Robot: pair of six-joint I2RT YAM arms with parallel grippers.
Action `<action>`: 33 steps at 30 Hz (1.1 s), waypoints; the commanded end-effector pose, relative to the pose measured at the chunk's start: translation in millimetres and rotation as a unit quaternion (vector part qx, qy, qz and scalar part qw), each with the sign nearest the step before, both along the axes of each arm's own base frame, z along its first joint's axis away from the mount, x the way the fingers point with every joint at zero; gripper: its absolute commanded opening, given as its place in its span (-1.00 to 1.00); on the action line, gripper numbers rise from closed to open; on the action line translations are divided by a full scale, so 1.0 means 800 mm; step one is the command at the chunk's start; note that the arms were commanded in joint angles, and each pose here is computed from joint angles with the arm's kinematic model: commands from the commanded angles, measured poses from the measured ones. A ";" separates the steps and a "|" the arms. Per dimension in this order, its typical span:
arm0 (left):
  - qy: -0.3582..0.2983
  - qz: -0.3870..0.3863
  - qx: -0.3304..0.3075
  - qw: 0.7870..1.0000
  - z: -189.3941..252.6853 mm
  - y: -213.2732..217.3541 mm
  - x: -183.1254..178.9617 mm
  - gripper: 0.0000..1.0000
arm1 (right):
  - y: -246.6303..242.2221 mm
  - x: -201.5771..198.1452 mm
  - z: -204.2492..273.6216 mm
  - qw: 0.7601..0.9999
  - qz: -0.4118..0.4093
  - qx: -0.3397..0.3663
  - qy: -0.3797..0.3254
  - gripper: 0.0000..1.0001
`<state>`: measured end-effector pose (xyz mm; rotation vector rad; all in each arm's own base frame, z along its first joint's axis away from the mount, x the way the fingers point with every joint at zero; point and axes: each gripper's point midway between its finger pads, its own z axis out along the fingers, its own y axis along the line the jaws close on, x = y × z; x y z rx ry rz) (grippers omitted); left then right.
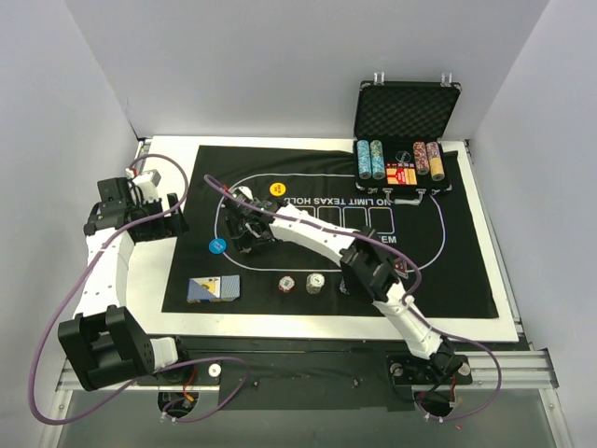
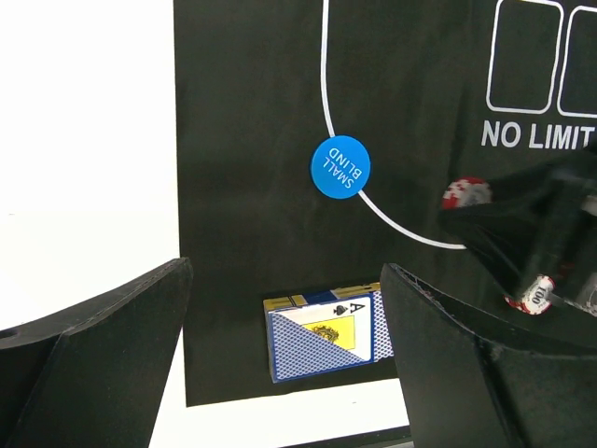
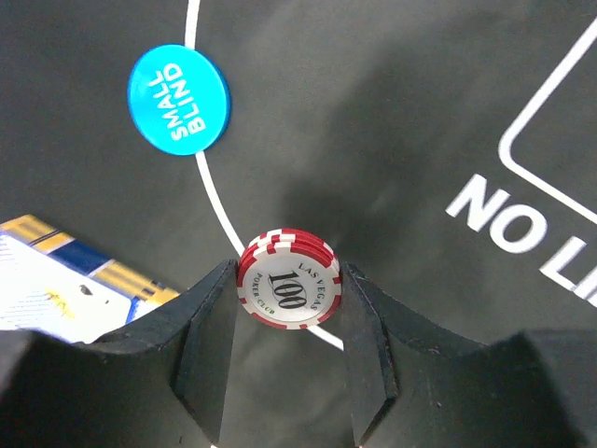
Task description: Distribute texas hold em gaming equipment
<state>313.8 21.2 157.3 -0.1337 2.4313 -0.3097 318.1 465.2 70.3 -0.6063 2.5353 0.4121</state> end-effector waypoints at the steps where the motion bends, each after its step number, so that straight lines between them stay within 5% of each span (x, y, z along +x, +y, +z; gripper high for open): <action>1: -0.040 -0.003 -0.004 0.999 0.031 0.001 0.017 0.87 | 0.011 -0.001 -0.017 1.000 0.003 0.001 0.024 -0.55; 13: -0.036 -0.009 -0.017 0.999 0.025 -0.005 0.014 0.87 | 0.034 0.007 -0.050 0.999 0.004 0.025 0.041 -0.53; 24: -0.036 -0.009 -0.011 0.999 0.023 -0.004 0.012 0.87 | 0.029 0.007 -0.043 0.999 0.010 0.027 0.041 0.20; 33: -0.035 -0.008 -0.008 0.999 0.021 -0.004 0.006 0.87 | -0.030 0.014 0.039 1.000 0.005 0.018 -0.011 0.23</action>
